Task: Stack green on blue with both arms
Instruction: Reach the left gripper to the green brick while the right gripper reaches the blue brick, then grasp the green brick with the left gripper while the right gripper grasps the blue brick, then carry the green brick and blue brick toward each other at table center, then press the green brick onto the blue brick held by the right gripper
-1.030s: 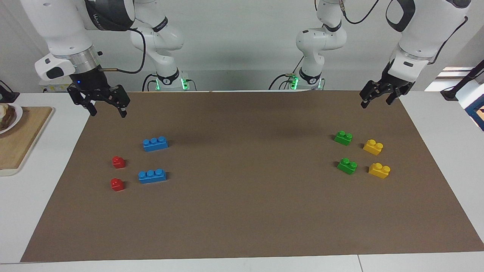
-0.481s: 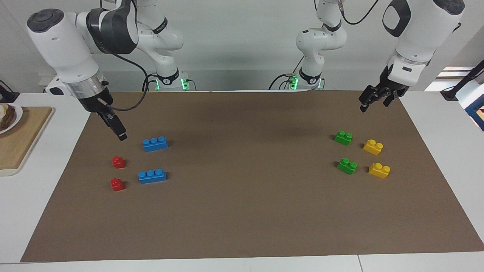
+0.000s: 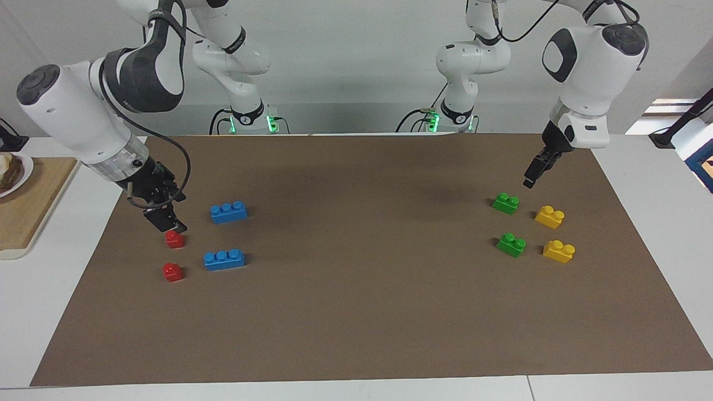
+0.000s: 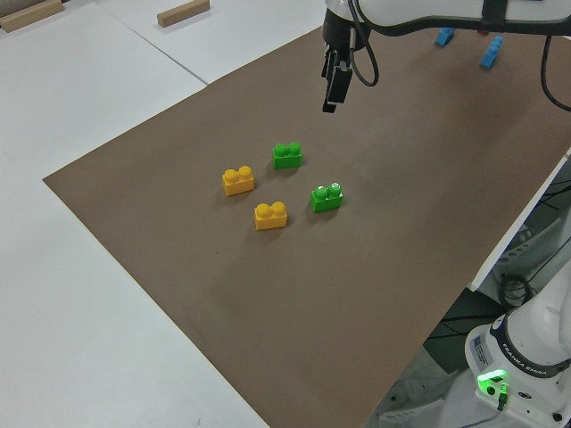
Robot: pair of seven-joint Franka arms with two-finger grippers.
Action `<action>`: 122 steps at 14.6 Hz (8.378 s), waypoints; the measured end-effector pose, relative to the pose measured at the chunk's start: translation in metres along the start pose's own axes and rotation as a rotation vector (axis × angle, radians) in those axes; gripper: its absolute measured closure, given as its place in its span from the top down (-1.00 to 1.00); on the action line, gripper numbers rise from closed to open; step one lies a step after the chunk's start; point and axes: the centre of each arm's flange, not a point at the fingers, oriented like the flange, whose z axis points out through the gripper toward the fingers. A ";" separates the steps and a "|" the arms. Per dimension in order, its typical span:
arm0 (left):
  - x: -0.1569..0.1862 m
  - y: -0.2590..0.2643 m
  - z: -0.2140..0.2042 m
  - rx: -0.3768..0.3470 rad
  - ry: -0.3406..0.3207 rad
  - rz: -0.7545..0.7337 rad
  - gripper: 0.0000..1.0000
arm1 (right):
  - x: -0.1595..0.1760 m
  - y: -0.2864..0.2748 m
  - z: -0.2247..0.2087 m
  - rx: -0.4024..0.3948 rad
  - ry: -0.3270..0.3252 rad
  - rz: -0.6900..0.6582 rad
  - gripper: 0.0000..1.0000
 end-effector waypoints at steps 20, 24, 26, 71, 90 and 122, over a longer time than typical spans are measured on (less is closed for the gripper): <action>0.056 0.041 0.199 0.018 -0.056 -0.133 1.00 | 0.062 -0.013 0.134 -0.096 -0.165 0.084 1.00; 0.057 0.037 0.204 0.025 -0.063 -0.139 1.00 | 0.068 -0.018 0.149 -0.074 -0.151 0.088 1.00; 0.057 0.034 0.208 0.027 -0.064 -0.142 1.00 | 0.070 -0.021 0.156 -0.058 -0.141 0.078 1.00; -0.063 0.178 0.040 0.026 -0.060 -0.713 -0.30 | -0.185 -0.074 0.222 0.044 -0.203 0.162 -0.31; -0.238 0.284 0.126 -0.024 -0.008 -0.781 -0.30 | -0.277 -0.039 0.292 0.026 -0.166 0.304 -0.31; -0.244 0.310 0.167 -0.089 0.004 -0.749 -0.30 | -0.274 -0.037 0.292 0.076 -0.160 0.318 -0.31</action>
